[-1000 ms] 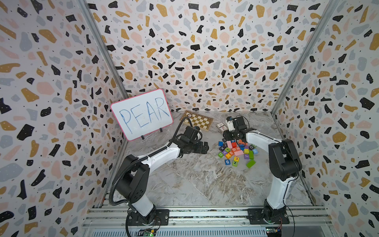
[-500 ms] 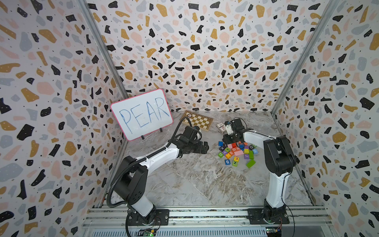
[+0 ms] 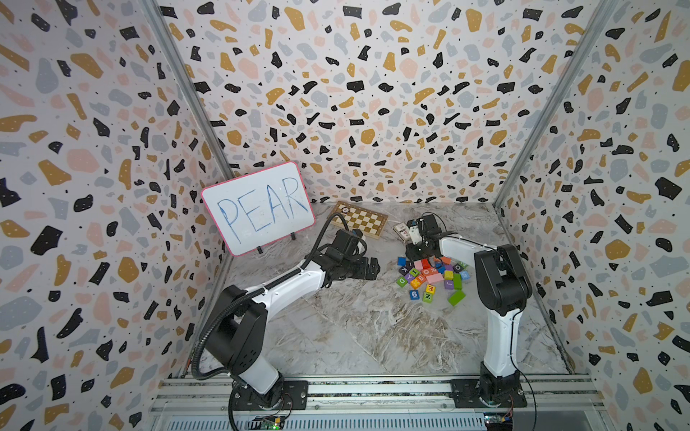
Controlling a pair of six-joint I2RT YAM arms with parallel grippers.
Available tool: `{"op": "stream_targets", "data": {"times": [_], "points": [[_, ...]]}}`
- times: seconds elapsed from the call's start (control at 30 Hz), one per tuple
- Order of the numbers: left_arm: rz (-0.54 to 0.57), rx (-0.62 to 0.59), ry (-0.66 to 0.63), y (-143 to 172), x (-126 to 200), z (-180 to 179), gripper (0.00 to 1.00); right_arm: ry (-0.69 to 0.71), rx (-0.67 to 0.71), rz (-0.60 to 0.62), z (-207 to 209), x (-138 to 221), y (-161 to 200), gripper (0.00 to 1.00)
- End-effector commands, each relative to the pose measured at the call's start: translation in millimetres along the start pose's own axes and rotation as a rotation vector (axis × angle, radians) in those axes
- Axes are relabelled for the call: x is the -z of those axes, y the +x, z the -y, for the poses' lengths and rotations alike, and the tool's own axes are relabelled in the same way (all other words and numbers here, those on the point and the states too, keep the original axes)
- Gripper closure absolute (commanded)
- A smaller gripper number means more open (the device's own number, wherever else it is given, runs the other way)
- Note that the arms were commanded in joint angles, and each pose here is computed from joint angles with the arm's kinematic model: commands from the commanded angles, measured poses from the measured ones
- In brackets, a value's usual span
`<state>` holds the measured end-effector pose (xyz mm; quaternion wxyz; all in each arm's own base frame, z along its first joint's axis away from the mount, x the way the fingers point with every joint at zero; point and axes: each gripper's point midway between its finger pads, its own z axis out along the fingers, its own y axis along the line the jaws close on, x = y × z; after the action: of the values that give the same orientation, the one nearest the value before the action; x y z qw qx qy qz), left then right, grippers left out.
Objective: Spell the uppercase word “pear” with letter blocks
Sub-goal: Pick up the letter block from the center of the board.
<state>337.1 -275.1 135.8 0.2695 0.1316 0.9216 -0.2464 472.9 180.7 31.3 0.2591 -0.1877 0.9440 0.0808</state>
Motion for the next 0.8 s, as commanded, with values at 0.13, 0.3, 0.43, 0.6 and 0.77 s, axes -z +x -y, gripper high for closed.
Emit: {"op": "stream_targets", "data": {"times": [0.13,0.3,0.43,0.6,0.77], "points": [[0.008,-0.001,0.011,4.2,8.5,3.6,0.01,0.016,0.021,-0.015,-2.7,0.2,-1.5,0.63],[0.007,0.002,0.008,5.6,9.0,2.7,0.01,0.018,0.019,-0.014,-2.4,-0.8,-1.8,0.64],[0.008,0.007,0.007,5.6,10.4,2.7,0.01,0.017,0.014,-0.004,-3.1,3.5,-7.2,0.69],[0.006,0.026,0.007,6.7,16.9,2.8,0.01,0.019,0.007,0.031,-4.7,16.0,-19.5,0.71],[-0.009,0.052,0.009,11.2,25.0,3.4,0.01,0.022,0.006,0.068,-7.3,29.9,-32.1,0.72]]}}
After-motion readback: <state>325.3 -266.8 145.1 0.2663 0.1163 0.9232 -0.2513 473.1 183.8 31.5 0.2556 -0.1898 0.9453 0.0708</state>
